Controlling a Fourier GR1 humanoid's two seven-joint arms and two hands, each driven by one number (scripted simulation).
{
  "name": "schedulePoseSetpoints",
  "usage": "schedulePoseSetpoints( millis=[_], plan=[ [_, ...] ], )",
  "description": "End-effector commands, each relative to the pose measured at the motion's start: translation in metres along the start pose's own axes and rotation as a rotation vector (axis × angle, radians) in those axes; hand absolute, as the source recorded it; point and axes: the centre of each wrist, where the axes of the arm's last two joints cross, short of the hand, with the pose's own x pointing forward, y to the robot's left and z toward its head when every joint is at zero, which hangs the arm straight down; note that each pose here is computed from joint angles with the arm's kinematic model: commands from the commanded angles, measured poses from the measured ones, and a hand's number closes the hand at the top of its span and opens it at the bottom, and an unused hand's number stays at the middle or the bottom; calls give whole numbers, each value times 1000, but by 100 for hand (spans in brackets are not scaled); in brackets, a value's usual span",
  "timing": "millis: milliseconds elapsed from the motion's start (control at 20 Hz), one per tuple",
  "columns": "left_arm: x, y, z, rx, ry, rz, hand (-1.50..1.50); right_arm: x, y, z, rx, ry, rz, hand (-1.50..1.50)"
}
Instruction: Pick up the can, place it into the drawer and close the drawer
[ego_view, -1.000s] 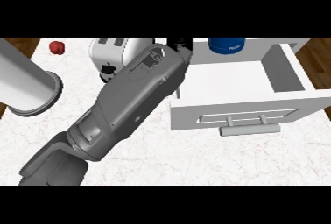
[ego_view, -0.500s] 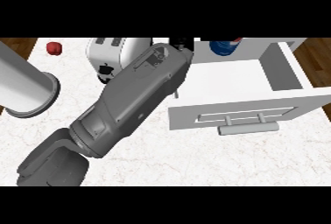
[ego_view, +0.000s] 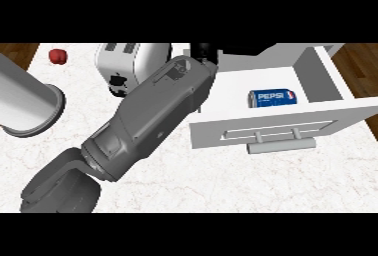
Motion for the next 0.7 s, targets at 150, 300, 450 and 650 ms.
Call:
schedulePoseSetpoints(
  millis=[150,300,450,650],
  plan=[
    [-7,1,1,2,-4,23,-150,4,11,-9,4,-10,-15,-150],
    [-2,1,-1,23,-15,51,-150,7,2,-16,7,-107,98,-150],
    [-7,1,3,-9,-32,71,-150,32,8,-13,65,-177,294,-150],
    [-3,-2,6,-5,-55,97,-150,26,13,-27,137,-232,327,-150]
  ],
)
